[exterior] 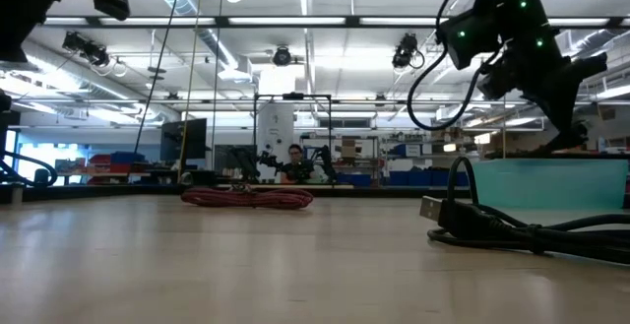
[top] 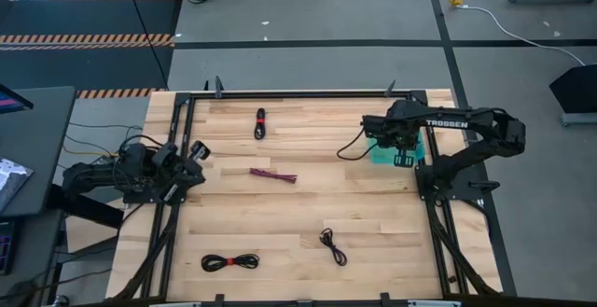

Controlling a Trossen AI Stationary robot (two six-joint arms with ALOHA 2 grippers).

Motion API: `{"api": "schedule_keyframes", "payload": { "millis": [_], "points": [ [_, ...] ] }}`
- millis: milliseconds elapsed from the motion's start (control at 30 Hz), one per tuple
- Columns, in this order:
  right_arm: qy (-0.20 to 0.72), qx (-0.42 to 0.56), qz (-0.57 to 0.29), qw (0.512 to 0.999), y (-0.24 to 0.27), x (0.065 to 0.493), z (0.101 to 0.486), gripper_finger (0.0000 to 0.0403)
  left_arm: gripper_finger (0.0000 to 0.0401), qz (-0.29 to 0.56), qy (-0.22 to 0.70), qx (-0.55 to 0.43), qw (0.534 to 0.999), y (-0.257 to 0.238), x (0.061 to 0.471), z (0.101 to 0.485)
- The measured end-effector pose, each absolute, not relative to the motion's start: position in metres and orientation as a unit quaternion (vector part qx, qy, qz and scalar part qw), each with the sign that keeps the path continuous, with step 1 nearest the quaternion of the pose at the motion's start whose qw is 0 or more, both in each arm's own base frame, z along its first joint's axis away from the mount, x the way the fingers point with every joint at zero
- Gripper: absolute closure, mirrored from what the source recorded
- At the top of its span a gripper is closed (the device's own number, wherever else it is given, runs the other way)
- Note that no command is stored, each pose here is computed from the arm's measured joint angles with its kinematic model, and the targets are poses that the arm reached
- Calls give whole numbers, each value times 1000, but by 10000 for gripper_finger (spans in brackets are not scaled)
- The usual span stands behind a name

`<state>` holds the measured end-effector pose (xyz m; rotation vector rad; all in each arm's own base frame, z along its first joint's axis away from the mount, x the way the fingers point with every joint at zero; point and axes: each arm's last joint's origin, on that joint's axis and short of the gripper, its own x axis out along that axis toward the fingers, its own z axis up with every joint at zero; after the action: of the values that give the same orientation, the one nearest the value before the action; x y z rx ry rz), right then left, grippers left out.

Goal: Pick and place USB-C Cables
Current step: Put the top right black charger cable into the bin, then put the red charger cable into the bin

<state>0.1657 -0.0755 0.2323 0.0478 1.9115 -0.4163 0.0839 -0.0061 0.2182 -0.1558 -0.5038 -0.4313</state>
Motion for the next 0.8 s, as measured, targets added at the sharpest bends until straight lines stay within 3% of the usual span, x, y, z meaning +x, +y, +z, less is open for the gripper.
{"api": "schedule_keyframes", "payload": {
  "millis": [167,433,633,733,800],
  "points": [
    [798,24,-185,573,-78,168,229,386,376,-150,-259,-66,952,-3,85,218],
    [794,24,-191,577,-81,168,228,295,376,-139,-260,-70,953,-2,86,218],
    [790,-37,-234,565,-85,170,234,250,376,-143,-257,-86,952,-2,86,218],
    [764,-50,-249,592,-86,180,251,241,376,-143,-254,-85,953,-2,86,217],
    [728,-39,-254,636,-86,191,269,240,376,-141,-246,-84,955,-2,87,216]
  ]
}}
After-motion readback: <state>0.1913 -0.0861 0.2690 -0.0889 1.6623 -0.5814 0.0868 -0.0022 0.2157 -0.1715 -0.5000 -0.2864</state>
